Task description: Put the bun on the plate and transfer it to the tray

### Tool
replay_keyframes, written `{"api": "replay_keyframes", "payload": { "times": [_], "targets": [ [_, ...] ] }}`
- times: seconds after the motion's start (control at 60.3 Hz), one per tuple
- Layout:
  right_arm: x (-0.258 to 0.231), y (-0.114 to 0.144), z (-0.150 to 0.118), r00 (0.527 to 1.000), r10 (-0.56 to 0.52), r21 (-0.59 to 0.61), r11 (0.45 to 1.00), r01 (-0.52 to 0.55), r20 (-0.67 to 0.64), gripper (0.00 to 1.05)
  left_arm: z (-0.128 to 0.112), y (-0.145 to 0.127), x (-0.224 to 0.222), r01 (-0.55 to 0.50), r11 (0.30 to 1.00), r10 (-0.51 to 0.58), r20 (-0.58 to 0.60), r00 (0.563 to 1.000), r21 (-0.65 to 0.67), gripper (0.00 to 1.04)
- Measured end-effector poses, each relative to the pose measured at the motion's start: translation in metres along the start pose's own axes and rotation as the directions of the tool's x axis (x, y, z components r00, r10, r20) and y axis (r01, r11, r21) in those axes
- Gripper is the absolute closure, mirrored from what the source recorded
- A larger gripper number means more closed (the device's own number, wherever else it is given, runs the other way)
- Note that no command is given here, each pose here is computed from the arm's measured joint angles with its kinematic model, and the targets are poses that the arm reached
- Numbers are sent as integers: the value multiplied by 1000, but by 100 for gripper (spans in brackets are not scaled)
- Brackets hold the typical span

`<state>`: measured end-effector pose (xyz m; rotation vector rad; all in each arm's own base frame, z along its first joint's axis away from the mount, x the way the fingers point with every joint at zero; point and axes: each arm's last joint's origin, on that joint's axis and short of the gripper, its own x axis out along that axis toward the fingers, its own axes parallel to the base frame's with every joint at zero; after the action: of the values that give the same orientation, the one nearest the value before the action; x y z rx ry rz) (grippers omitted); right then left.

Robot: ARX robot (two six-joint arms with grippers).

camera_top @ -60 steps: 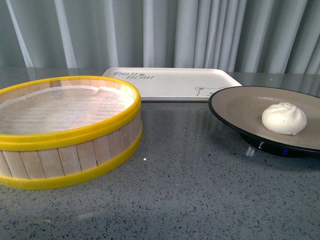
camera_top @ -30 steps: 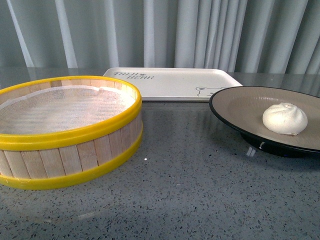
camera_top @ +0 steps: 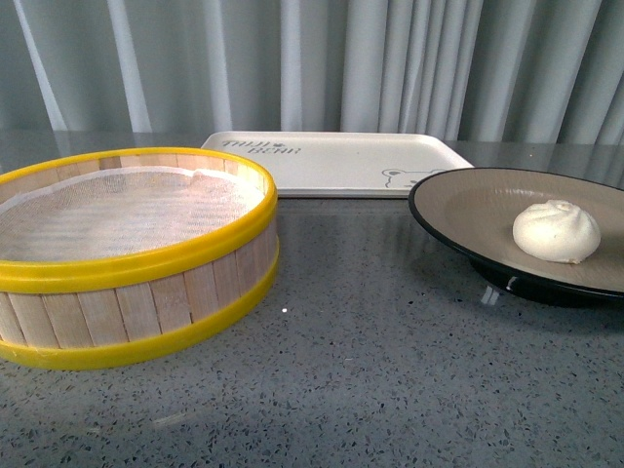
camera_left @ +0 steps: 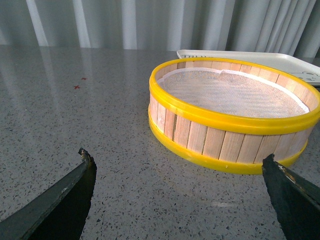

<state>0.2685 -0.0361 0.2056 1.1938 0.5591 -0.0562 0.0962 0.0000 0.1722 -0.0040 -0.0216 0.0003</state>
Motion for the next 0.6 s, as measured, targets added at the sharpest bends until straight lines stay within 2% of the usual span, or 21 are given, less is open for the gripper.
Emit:
{"api": "replay_keyframes", "payload": {
  "times": [0.099, 0.249, 0.298, 0.365, 0.531, 0.597],
  "targets": [
    [3, -2, -10, 1000, 2, 22, 1000, -2, -28, 10, 0, 0, 0, 0, 1000, 0, 0, 1000, 0, 7],
    [4, -6, -16, 999, -7, 34, 999, 9, -43, 48, 0, 0, 0, 0, 1000, 0, 0, 1000, 0, 7],
    [4, -6, -17, 999, -7, 33, 999, 9, -45, 56, 0, 0, 0, 0, 1000, 0, 0, 1000, 0, 7],
    [2, -6, -18, 999, -4, 32, 999, 5, -45, 72, 0, 0, 0, 0, 1000, 0, 0, 1000, 0, 7],
    [-2, -5, -19, 999, 9, 26, 1000, -8, -45, 98, 0, 0, 0, 0, 1000, 0, 0, 1000, 0, 7],
    [-5, -2, -20, 998, 29, 28, 999, -28, -48, 102, 0, 0, 0, 0, 1000, 0, 0, 1000, 0, 7]
  ]
}}
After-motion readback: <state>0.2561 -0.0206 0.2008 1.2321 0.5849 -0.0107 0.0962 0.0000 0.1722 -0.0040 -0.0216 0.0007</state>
